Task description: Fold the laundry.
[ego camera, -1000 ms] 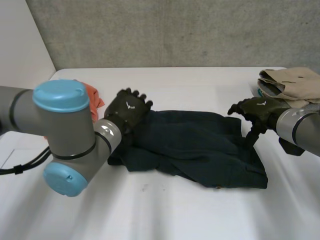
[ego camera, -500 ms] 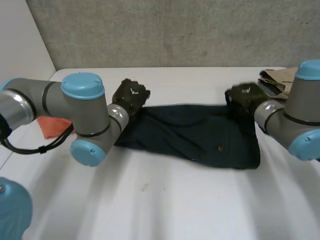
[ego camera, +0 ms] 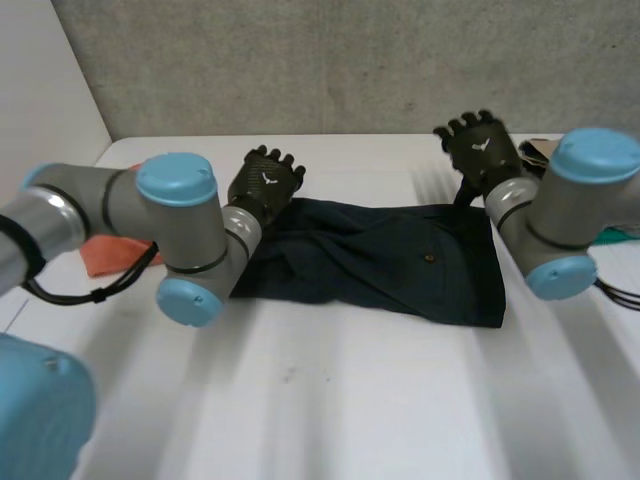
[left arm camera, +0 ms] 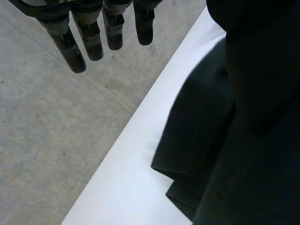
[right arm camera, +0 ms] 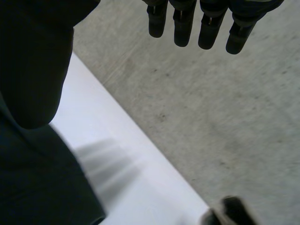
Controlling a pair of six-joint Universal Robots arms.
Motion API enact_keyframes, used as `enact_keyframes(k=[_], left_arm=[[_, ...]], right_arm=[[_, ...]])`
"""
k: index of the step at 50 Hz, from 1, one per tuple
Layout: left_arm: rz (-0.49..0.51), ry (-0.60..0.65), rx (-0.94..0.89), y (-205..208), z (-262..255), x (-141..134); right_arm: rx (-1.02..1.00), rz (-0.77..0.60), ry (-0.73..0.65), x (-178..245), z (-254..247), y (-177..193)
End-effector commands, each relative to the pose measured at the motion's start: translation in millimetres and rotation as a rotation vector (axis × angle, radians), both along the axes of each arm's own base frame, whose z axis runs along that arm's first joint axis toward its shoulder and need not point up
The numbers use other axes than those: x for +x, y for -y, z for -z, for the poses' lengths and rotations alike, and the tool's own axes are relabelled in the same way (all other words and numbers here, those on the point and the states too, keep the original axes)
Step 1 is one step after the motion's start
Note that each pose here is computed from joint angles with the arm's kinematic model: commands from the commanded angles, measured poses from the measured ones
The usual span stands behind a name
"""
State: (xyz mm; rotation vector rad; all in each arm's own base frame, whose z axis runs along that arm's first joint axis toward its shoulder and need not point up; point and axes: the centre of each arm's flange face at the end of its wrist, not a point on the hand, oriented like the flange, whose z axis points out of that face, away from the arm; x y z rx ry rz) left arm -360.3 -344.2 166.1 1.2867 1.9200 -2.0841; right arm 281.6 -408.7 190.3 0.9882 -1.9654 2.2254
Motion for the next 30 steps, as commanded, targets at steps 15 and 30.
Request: enact_keyframes(k=[15,30], left_arm=[[0.026,0.21,0.103,-73.4,11.8,46.5],[-0.019,0.2,0.093,-65.7,11.6,61.5]], right_arm=[[0.483,0.029,-0.095,-66.9,13.5,-112.0],[0.406,-0.011,-0.055,-67.5,50.0,-123.5]])
